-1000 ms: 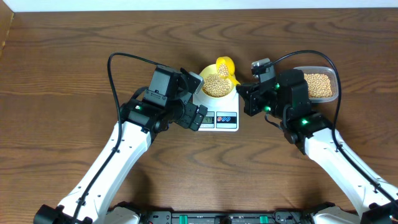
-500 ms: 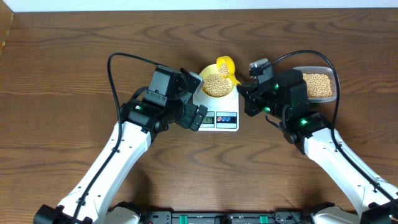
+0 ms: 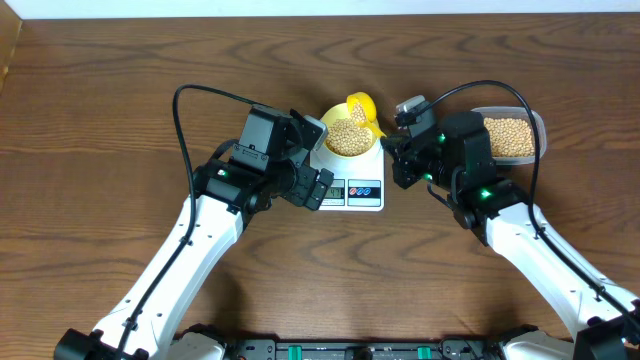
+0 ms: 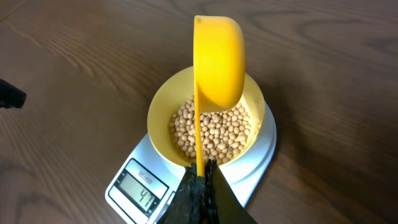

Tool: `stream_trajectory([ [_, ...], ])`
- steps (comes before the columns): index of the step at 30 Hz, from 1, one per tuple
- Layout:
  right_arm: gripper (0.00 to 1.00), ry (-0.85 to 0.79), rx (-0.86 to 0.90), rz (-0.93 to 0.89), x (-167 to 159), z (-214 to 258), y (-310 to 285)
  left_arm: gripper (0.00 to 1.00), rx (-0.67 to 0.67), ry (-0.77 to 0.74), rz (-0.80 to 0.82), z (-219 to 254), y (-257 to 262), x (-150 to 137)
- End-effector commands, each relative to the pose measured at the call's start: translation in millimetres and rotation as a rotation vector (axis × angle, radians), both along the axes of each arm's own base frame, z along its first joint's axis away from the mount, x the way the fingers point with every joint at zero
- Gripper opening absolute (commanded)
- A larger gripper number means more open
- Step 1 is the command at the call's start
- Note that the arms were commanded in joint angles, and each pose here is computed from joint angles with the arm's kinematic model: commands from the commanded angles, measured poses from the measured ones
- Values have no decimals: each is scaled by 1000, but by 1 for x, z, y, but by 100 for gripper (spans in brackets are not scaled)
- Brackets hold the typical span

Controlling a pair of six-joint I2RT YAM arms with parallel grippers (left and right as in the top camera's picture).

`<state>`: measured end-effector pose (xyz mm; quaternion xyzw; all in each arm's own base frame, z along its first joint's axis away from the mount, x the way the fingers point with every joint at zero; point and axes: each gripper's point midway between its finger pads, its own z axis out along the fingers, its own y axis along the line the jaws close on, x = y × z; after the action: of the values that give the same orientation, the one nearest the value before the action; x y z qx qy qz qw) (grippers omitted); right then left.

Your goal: Scoop item into bowl and weigh 50g on scale

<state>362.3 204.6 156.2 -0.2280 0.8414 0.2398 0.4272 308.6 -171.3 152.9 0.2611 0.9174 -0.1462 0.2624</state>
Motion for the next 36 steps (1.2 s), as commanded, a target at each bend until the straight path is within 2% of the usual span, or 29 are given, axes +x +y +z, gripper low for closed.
stream_trajectory([
  [1, 1, -36, 1, 29, 2, 6, 5, 94, 14, 6, -4, -4, 1, -1],
  [20, 1, -75, -83, 61, 1, -1, 3, 94, 13, 6, -4, -4, 1, -1],
  [36, 1, 9, 48, 1, 0, 6, 9, 94, 14, 6, -4, -4, 1, -1],
])
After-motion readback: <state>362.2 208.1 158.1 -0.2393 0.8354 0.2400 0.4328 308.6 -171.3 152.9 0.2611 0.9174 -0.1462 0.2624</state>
